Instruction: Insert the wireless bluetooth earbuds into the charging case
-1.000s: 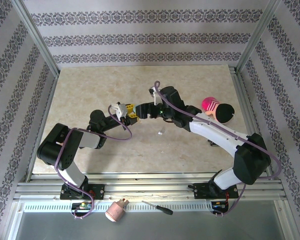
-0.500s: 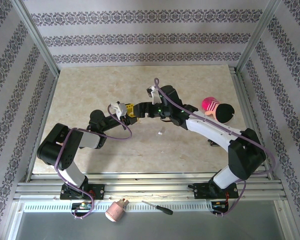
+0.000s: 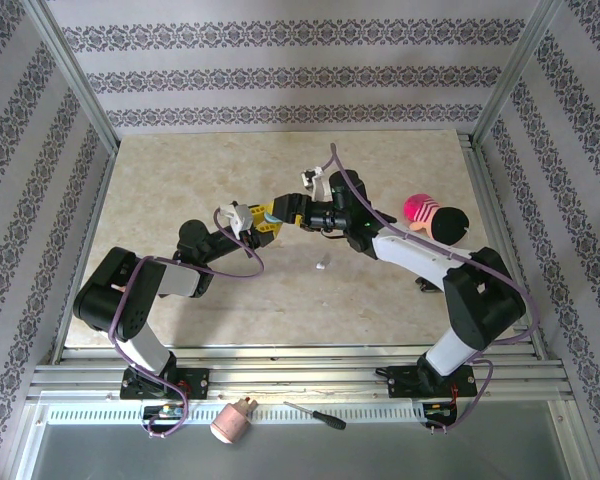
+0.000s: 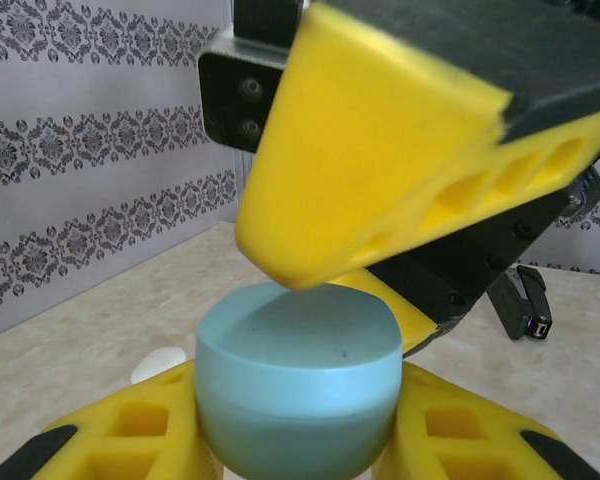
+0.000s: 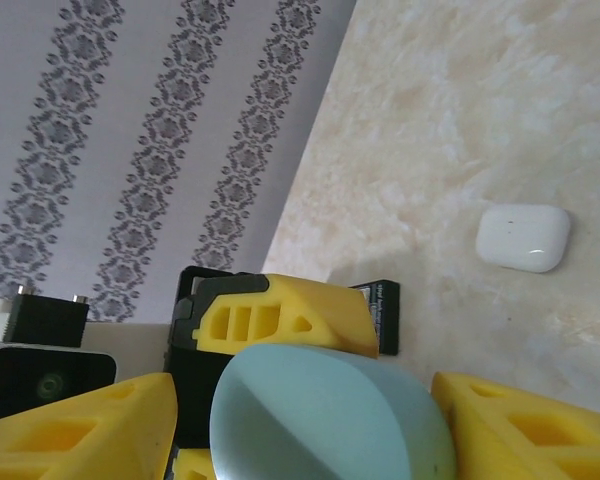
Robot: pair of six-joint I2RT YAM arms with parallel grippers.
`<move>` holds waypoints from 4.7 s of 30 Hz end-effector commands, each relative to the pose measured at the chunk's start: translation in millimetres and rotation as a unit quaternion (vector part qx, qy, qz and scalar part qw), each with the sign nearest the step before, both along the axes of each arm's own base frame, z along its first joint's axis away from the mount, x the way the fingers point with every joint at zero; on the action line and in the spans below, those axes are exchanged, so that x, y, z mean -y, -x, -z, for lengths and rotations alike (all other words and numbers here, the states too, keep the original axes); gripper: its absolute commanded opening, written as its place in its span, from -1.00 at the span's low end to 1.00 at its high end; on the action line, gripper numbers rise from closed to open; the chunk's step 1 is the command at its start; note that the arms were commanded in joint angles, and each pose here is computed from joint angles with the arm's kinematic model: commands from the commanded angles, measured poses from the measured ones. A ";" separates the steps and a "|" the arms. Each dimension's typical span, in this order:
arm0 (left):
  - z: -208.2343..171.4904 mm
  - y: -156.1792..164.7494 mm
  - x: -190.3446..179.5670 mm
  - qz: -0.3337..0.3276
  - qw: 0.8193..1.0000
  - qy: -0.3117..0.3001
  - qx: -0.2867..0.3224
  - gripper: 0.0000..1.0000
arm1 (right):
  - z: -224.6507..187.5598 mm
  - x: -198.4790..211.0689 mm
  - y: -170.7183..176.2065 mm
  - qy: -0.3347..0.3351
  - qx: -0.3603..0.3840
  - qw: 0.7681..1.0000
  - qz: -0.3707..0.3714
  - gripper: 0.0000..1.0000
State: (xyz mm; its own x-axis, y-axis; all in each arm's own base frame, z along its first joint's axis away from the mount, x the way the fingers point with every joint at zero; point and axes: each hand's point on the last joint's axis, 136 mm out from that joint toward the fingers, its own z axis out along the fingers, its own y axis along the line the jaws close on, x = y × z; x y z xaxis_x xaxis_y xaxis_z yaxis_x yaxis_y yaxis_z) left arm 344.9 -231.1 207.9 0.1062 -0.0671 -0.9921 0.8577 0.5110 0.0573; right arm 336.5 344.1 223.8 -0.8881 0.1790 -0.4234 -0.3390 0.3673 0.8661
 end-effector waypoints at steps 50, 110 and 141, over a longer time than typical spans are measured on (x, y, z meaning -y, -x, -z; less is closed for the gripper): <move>44.1 -14.3 -48.5 -0.160 0.979 -0.101 -0.080 0.99 | 131.7 35.5 -168.6 0.165 -0.006 0.967 0.193 -0.66; 191.4 -58.7 -110.5 -0.378 0.656 -0.256 -0.601 0.60 | 89.2 95.0 -96.7 0.288 0.142 0.939 0.127 0.64; 74.8 -17.8 21.5 -0.087 0.931 -0.327 -0.133 0.18 | 55.0 117.4 -23.8 0.089 -0.003 0.995 0.053 0.55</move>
State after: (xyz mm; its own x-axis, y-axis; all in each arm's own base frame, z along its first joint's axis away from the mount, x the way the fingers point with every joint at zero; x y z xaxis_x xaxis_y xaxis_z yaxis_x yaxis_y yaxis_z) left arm 360.8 -227.9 104.1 -0.4835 0.5203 -0.7039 0.7011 0.7117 0.0444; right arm 379.0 219.8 158.5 -0.8393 0.2220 -0.4963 -0.2704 0.6215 0.7353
